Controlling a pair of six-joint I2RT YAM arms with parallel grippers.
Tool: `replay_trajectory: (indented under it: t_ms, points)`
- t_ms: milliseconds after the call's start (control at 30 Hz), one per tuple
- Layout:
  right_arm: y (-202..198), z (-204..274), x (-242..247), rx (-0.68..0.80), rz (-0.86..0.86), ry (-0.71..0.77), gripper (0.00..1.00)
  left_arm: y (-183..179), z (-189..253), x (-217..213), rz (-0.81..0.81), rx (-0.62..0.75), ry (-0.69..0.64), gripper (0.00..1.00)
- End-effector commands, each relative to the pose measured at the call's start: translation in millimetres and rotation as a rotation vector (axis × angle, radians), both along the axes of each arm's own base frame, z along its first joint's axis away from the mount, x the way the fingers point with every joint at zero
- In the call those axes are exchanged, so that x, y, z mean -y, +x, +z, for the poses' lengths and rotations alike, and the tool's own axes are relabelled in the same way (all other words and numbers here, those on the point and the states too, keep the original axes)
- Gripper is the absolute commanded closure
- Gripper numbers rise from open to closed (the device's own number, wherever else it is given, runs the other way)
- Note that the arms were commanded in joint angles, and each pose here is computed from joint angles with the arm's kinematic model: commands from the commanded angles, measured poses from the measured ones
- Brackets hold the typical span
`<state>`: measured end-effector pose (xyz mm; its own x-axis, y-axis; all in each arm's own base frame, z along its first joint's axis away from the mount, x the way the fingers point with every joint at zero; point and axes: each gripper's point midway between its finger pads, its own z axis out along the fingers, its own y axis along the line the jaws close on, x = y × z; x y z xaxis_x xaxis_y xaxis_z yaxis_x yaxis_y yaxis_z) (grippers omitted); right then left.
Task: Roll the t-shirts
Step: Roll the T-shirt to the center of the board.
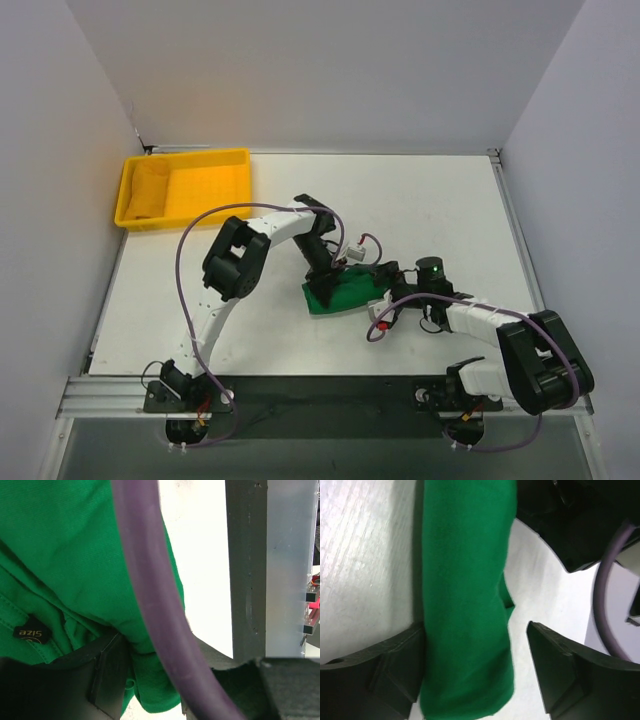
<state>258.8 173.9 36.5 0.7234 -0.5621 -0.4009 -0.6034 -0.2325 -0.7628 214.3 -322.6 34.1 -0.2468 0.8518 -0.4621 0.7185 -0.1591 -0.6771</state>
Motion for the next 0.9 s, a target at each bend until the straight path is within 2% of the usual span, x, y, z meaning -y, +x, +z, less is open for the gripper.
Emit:
replay_trajectory:
  t_ms: [0, 33, 67, 100, 133, 167, 200, 267, 433, 467, 500, 533, 600, 633, 667, 700, 733, 767, 800, 833, 867]
  points:
    - [-12.6, -29.3, 11.4, -0.097, 0.013, -0.116, 0.29, -23.1, 0.1, -25.4, -0.031, -0.14, 0.114, 0.91]
    - [-13.6, -28.3, 10.1, -0.102, 0.027, -0.121, 0.39, -23.2, 0.3, -25.6, -0.031, -0.142, 0.11, 0.91]
    - [-11.8, -25.5, 9.1, -0.09, 0.042, -0.128, 0.44, -23.3, 1.2, -26.1, -0.029, -0.143, 0.109, 0.91]
    - [-17.3, -28.0, 9.6, -0.119, 0.056, -0.136, 0.56, -23.2, 2.5, -26.2, -0.028, -0.143, 0.104, 0.9]
    - [-19.9, -28.3, 9.0, -0.131, 0.071, -0.145, 0.61, -22.2, 2.7, -26.9, -0.032, -0.135, 0.093, 0.9]
    - [-31.1, -34.6, 11.9, -0.177, 0.101, -0.178, 0.64, -23.1, 4.6, -27.8, -0.031, -0.132, 0.087, 0.89]
    - [-26.0, -29.6, 9.8, -0.181, 0.108, -0.182, 0.66, -22.6, 4.9, -28.3, -0.032, -0.124, 0.081, 0.88]
    - [-30.4, -31.9, 9.8, -0.208, 0.132, -0.202, 0.66, -20.6, 6.1, -27.4, -0.035, -0.097, 0.063, 0.87]
    - [-14.2, -30.3, -1.3, -0.167, 0.133, -0.188, 0.6, -22.2, 6.0, -28.8, -0.035, -0.091, 0.06, 0.84]
    - [-17.2, -34.3, -0.7, -0.195, 0.134, -0.215, 0.64, -21.9, 7.7, -28.7, -0.033, -0.089, 0.055, 0.83]
    - [-17.9, -36.7, -1.1, -0.228, 0.138, -0.234, 0.76, -23.0, 7.7, -28.9, -0.033, -0.088, 0.056, 0.81]
    - [-10.5, -28.7, -4.2, -0.237, 0.134, -0.238, 0.8, -22.7, 7.1, -30.5, -0.024, -0.087, 0.065, 0.74]
    - [-19.3, -28.5, -0.9, -0.313, 0.135, -0.256, 0.82, -18.4, 13.8, -33.3, -0.004, -0.053, 0.072, 0.66]
    - [-14.3, -18.9, -4.3, -0.31, 0.143, -0.254, 0.82, -13.1, 6.2, -34.3, 0.053, -0.026, 0.109, 0.45]
    - [-26.4, -19.1, -0.8, -0.372, 0.153, -0.266, 0.82, -0.8, 23.5, -35.4, 0.097, 0.065, 0.082, 0.03]
    - [-28.1, -15.1, 0.2, -0.381, 0.158, -0.272, 0.82, 23.1, 22.7, -31.3, 0.13, 0.208, 0.043, 0.03]
    - [-26.3, -8.0, -1.2, -0.379, 0.161, -0.271, 0.82, 19.7, 21.7, -40.4, 0.199, 0.215, 0.083, 0.03]
    - [-32.9, -7.3, 1.5, -0.409, 0.16, -0.279, 0.82, 31.4, 51.4, -40.1, 0.247, 0.328, 0.024, 0.03]
    - [-33.7, -5.9, 1.8, -0.414, 0.157, -0.283, 0.82, 56.2, 57.7, -36.6, 0.319, 0.446, -0.009, 0.03]
    - [-36.0, -6.3, 3.0, -0.421, 0.154, -0.29, 0.82, 63.3, 54.3, -50.8, 0.425, 0.491, 0.096, 0.03]
    - [-37.1, -6.3, 4.0, -0.434, 0.141, -0.295, 0.82, 70.0, 70.4, -57.7, 0.489, 0.569, 0.107, 0.03]
